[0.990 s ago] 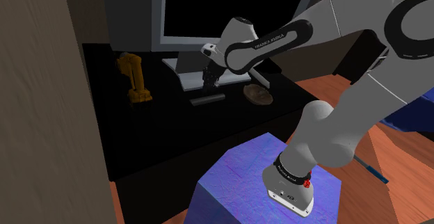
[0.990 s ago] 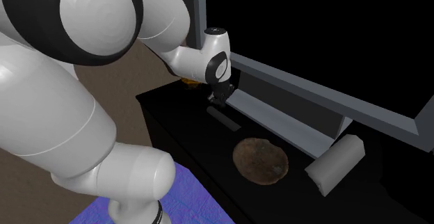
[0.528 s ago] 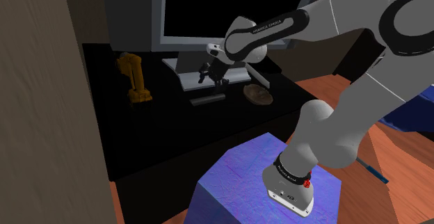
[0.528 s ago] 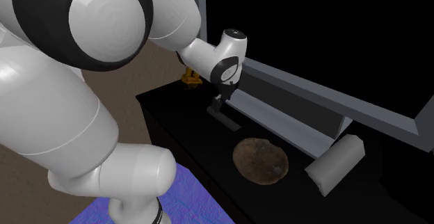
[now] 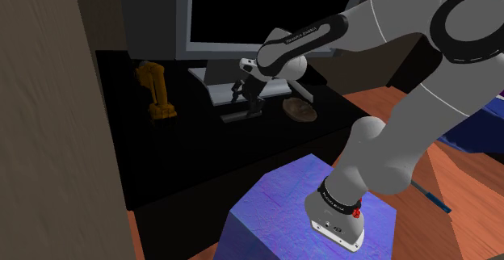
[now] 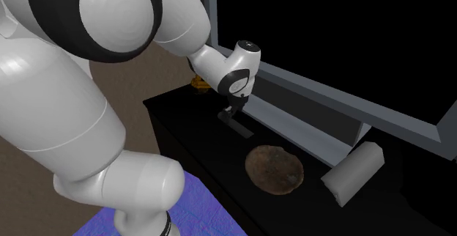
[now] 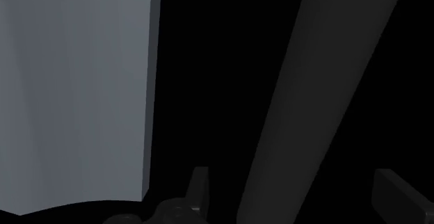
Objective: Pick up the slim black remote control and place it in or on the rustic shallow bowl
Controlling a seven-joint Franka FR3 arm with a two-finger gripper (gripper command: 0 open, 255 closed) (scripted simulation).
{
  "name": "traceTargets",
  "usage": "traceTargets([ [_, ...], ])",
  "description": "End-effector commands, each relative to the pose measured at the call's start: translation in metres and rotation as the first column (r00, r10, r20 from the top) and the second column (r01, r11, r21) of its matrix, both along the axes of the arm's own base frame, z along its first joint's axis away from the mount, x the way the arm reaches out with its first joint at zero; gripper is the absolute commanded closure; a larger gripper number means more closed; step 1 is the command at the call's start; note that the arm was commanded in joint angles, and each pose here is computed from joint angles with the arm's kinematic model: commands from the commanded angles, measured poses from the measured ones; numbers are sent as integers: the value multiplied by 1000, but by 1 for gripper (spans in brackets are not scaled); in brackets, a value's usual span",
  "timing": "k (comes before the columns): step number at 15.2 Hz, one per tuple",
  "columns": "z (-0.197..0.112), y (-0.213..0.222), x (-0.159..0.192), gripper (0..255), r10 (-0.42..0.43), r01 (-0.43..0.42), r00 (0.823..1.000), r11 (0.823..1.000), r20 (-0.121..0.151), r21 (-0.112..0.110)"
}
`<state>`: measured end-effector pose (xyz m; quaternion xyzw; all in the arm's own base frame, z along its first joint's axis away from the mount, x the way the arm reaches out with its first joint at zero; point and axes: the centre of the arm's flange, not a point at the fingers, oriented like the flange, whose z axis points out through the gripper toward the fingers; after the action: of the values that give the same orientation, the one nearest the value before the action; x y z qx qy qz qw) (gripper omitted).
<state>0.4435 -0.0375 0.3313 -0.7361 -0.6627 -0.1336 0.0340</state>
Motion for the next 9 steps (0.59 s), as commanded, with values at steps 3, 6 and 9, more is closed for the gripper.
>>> traceTargets([
  [3, -23, 3, 4, 0, -208, 208, 973, 978, -97, -9],
  [6, -20, 3, 10, 255, -208, 208, 973, 978, -97, -8],
  [9, -19, 8, 12, 255, -208, 208, 973, 978, -97, -8],
])
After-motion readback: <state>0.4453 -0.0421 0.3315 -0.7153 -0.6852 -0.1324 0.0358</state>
